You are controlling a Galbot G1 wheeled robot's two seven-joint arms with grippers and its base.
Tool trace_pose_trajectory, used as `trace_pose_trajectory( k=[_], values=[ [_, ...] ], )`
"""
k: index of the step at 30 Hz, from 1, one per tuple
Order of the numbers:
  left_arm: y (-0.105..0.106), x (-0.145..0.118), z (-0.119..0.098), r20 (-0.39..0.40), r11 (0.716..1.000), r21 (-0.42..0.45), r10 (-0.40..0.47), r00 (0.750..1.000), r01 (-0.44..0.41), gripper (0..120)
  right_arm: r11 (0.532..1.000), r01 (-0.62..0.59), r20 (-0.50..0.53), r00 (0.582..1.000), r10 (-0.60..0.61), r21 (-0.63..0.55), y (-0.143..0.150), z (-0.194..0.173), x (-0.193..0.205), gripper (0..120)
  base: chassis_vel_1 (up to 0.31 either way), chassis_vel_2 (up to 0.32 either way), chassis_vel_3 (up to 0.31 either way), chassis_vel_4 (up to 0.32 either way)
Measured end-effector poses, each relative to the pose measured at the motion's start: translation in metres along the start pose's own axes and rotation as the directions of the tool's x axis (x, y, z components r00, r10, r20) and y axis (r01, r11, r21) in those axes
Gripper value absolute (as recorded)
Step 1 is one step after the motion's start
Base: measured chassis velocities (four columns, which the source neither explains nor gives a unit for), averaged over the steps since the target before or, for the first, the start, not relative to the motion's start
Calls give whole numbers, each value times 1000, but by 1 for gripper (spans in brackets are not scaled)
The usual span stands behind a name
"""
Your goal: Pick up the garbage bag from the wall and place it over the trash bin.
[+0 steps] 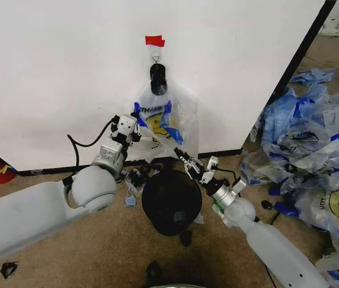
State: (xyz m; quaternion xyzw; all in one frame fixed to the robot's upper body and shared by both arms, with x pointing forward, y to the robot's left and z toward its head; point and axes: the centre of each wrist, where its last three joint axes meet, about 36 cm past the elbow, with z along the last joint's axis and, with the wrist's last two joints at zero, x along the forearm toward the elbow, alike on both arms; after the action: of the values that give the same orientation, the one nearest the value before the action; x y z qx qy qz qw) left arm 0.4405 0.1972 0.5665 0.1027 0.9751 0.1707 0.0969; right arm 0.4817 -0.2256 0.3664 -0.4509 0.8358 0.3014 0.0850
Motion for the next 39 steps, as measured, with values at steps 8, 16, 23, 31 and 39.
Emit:
trace_pose_trajectory(
  k=[8,16,23,31,39],
  values=[
    [0,-2,-1,-2,1000,10,-3,1000,3,0,993,-52,-40,998,56,105,-1,-22,26,56,0,0,0,0],
    [6,-6,-5,4,1000,15,-22,1000,22,0,974,-18,-57,998,32,226,11,-88,40,86,0,0,0,0],
    [13,1,3,-15,999,15,-41,999,41,0,941,85,-50,996,-72,326,40,-165,-28,100,0,0,0,0],
    [6,1,8,-22,999,31,-27,999,28,0,951,57,-110,994,-24,305,32,-143,-89,100,0,0,0,0],
    [4,0,17,-33,999,35,-30,999,31,0,963,103,-134,988,-71,248,53,-117,-131,100,0,0,0,0]
  ],
)
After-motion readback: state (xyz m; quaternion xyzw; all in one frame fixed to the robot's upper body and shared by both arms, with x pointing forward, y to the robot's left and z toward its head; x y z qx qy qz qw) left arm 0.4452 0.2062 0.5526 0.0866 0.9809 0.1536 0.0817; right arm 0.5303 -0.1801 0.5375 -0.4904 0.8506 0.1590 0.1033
